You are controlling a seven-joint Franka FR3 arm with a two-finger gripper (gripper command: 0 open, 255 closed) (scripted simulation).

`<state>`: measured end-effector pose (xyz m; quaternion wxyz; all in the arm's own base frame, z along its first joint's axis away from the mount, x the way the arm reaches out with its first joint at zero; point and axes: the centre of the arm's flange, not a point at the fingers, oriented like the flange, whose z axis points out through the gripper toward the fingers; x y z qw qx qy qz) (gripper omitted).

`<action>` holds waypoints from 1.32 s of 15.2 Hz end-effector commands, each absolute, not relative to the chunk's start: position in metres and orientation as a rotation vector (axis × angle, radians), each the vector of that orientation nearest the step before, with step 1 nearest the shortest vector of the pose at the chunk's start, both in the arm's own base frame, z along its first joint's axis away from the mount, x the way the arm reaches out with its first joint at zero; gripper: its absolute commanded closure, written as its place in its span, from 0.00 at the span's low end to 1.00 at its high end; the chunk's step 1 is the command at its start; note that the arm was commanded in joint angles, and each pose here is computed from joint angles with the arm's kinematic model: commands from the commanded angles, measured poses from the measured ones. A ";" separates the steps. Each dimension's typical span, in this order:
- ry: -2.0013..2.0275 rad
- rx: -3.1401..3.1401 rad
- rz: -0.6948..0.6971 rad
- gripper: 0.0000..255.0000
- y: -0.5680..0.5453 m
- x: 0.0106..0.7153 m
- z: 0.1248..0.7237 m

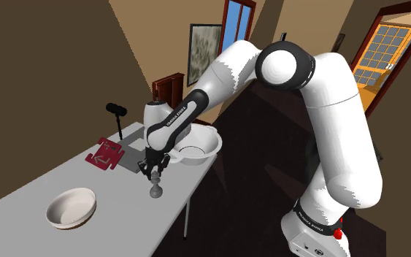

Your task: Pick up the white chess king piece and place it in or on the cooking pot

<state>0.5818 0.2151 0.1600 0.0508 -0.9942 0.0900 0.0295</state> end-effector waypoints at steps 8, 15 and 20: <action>0.274 -3.026 0.090 1.00 0.215 0.581 0.206; 0.274 -3.026 0.090 1.00 0.215 0.581 0.243; 0.274 -3.026 0.090 1.00 0.215 0.581 0.270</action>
